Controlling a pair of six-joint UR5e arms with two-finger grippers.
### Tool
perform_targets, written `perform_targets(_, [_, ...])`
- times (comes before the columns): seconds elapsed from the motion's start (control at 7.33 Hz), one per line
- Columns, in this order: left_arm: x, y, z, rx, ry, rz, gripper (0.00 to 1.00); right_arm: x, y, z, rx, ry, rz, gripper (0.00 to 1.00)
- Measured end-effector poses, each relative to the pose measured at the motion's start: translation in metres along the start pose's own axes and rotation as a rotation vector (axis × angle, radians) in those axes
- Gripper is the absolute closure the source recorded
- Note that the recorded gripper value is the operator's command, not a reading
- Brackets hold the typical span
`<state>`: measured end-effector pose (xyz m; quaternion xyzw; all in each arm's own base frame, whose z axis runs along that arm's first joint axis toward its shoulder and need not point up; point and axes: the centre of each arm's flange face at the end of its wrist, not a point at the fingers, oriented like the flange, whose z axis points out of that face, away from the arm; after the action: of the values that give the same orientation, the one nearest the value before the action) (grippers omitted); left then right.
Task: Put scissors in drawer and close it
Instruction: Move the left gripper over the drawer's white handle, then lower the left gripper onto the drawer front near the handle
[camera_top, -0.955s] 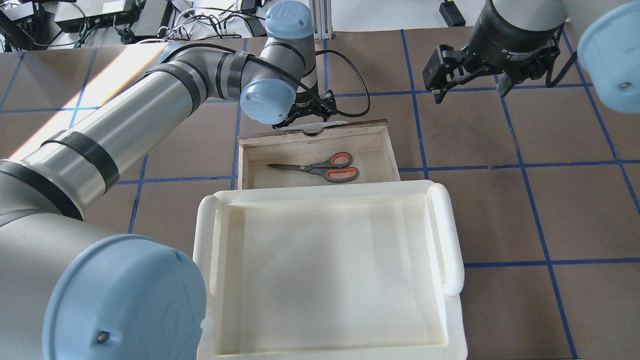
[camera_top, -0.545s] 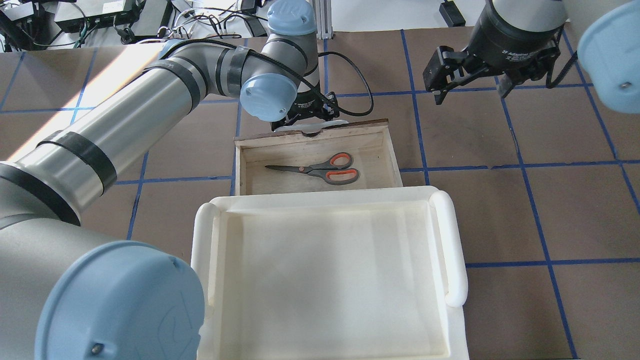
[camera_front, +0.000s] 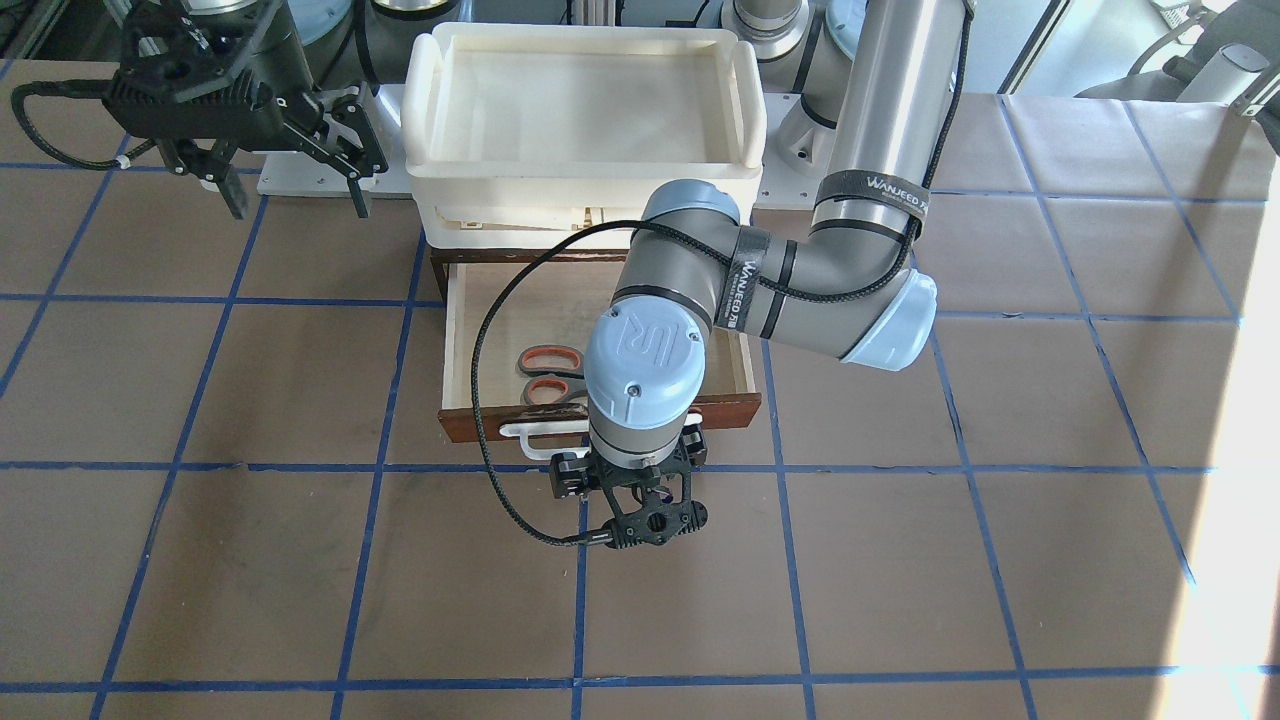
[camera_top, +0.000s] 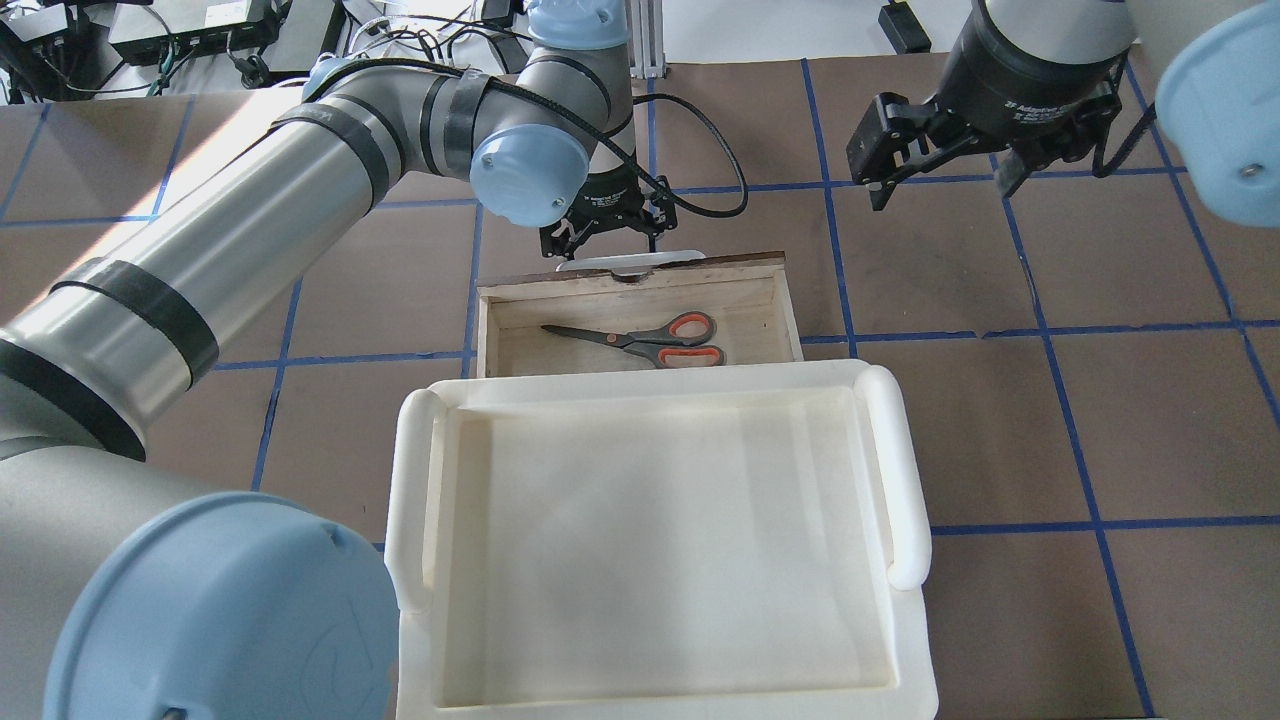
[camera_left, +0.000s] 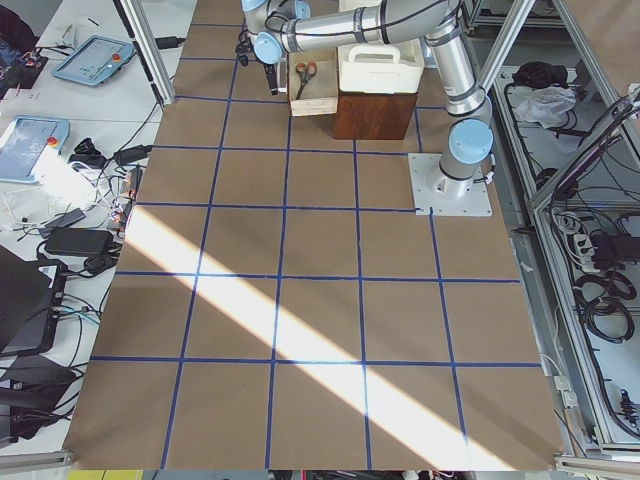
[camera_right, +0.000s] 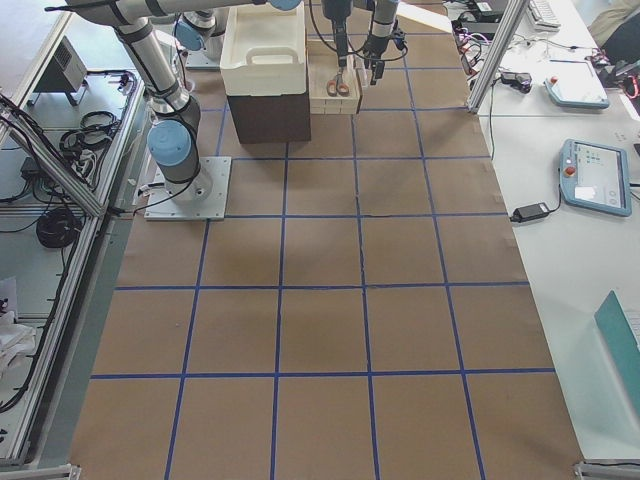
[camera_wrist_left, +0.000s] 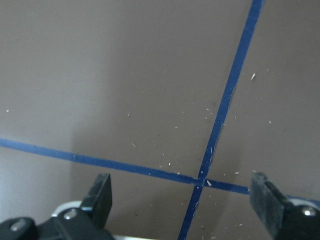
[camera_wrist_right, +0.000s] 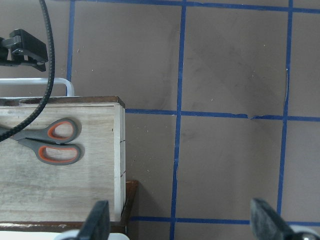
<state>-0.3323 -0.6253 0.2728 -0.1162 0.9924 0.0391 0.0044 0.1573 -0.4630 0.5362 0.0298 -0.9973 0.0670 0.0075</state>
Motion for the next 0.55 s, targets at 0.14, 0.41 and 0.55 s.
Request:
perform_targets(0.14, [-0.0002, -0.0002, -0.0008, -0.001, 0.004, -0.001, 0.0, -0.0001, 0.0001, 0.0001, -0.001, 0.0, 0.0, 0.0])
perform_targets(0.41, [0.0009, 0.0031, -0.002, -0.016, 0.008, 0.0, 0.0, -0.0001, 0.0002, 0.0002, -0.002, 0.0, 0.0, 0.0])
perform_targets(0.55, [0.0008, 0.0072, -0.0025, -0.035, -0.001, 0.001, 0.0, -0.0001, 0.0003, 0.0002, -0.002, 0.0, 0.0, 0.0])
